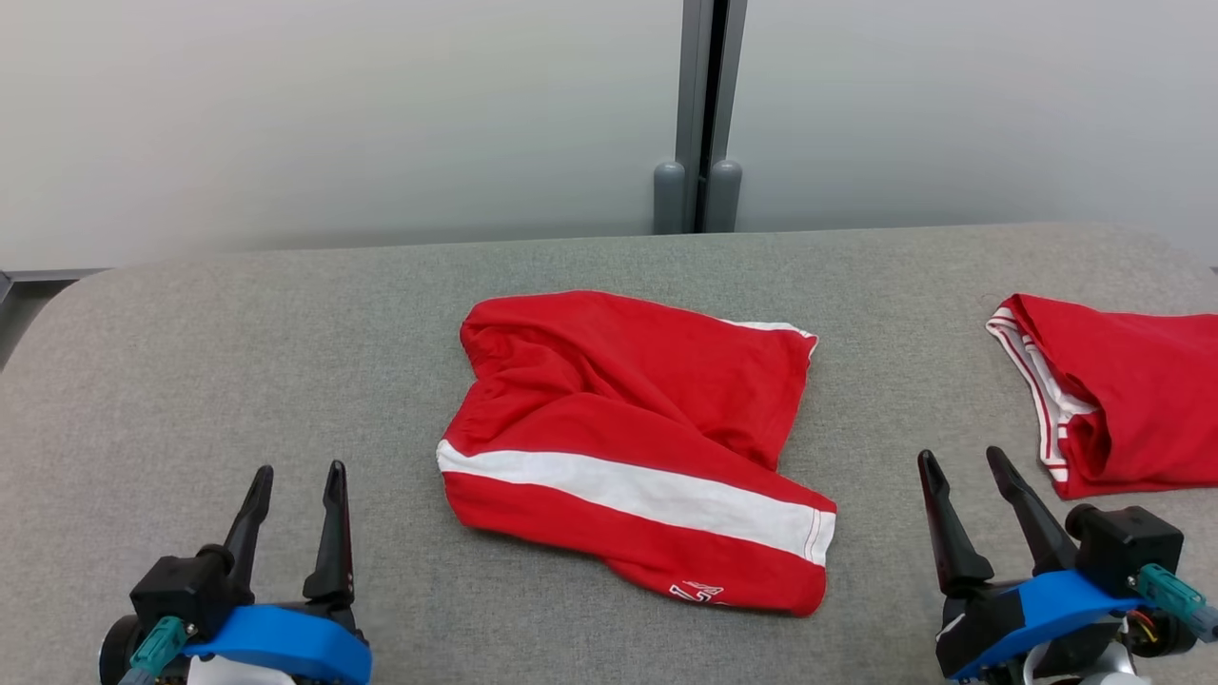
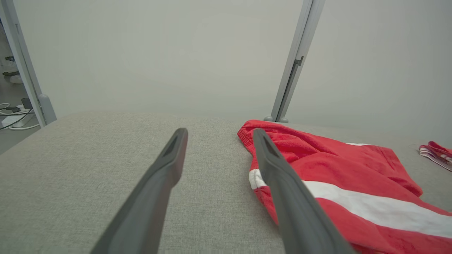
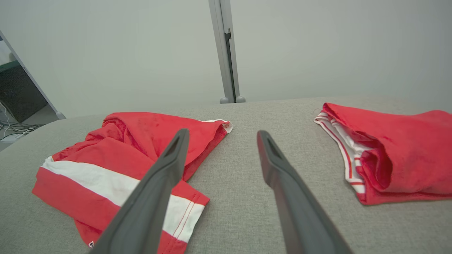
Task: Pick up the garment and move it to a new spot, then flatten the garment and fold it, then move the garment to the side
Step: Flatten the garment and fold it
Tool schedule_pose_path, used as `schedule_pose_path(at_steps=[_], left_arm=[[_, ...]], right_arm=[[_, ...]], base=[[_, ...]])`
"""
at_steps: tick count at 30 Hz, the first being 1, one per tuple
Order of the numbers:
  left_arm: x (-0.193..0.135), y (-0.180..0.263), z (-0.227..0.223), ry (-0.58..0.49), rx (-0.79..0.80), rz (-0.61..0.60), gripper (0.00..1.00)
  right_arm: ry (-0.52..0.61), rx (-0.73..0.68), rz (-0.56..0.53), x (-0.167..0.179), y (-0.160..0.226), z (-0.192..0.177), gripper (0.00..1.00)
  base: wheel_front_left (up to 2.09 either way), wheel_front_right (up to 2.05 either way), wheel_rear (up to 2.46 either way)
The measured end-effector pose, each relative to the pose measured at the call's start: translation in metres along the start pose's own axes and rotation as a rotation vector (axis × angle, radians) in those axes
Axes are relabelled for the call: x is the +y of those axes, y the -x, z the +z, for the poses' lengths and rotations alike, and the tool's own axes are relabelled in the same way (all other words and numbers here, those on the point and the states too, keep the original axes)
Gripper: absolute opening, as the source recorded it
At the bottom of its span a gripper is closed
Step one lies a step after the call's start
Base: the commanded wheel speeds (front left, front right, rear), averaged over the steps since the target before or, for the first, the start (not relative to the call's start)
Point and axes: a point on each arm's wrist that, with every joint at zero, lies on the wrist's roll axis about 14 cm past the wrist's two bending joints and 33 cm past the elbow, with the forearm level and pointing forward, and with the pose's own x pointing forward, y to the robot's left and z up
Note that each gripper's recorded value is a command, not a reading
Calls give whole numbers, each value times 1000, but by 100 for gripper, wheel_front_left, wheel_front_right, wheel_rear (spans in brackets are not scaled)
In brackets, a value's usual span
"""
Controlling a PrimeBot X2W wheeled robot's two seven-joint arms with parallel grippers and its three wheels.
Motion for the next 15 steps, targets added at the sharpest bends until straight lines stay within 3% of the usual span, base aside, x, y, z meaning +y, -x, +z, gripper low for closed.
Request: schedule_pose_path(at_steps=[15], left_arm=[[5,5,-9,0,32,7,100]], right_arm=[[-30,3,-10,-2,9,-3,100]], base=[[0,0,0]])
